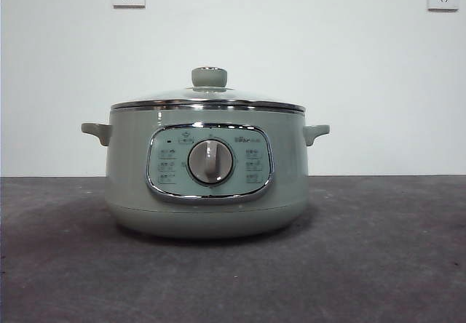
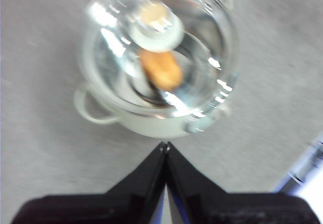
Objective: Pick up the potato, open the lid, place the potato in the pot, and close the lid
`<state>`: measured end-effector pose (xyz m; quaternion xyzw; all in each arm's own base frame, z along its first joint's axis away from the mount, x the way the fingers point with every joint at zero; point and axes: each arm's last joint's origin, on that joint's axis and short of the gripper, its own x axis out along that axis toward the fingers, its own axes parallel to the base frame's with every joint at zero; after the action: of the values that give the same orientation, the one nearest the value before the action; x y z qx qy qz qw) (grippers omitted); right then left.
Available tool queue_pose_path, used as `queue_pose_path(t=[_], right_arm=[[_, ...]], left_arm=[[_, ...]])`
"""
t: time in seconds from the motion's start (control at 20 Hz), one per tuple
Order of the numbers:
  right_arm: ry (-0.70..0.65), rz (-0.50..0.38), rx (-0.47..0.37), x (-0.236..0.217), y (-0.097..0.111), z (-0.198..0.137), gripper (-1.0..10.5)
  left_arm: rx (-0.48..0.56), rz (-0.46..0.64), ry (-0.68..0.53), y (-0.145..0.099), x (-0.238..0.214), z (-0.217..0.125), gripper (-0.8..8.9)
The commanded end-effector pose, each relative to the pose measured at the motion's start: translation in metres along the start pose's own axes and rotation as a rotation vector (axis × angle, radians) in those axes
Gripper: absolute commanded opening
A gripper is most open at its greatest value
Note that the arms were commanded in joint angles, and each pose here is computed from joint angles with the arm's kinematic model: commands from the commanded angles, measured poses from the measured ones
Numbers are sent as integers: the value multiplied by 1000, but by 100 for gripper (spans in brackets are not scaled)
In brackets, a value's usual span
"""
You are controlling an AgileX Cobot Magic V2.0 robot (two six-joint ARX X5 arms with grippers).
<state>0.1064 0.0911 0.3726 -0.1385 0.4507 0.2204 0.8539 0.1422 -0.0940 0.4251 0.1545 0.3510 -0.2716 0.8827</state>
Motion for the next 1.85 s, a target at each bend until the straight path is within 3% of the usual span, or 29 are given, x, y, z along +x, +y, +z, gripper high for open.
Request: queue_pose_path(t=[0.05, 0.25, 0.5, 0.65, 0.9, 1.15, 1.4, 1.7, 1.85], right_arm=[[10, -2, -4, 3, 1, -1, 1], [10, -2, -4, 3, 1, -1, 1], [10, -2, -4, 3, 1, -1, 1], [10, -2, -4, 3, 1, -1, 1], [10, -2, -4, 3, 1, -1, 1], [10, -2, -4, 3, 1, -1, 1], [10, -2, -4, 3, 0, -1, 1], [10, -2, -4, 3, 0, -1, 1], [10, -2, -4, 3, 0, -1, 1]], left_arm=[[4, 24, -43, 5, -11, -15, -3], [-107, 166, -226, 19, 6, -64, -3], [-319, 331, -532, 26, 70, -160, -3], [-427, 373, -546, 24, 94, -204, -3], [-478, 443, -495, 25, 119, -241, -3], [-496, 472, -487, 24, 133, -261, -3], [-473, 482, -575, 24, 133, -261, -3], [-268, 554, -553, 24, 131, -261, -3], [-266, 553, -552, 24, 131, -261, -3]])
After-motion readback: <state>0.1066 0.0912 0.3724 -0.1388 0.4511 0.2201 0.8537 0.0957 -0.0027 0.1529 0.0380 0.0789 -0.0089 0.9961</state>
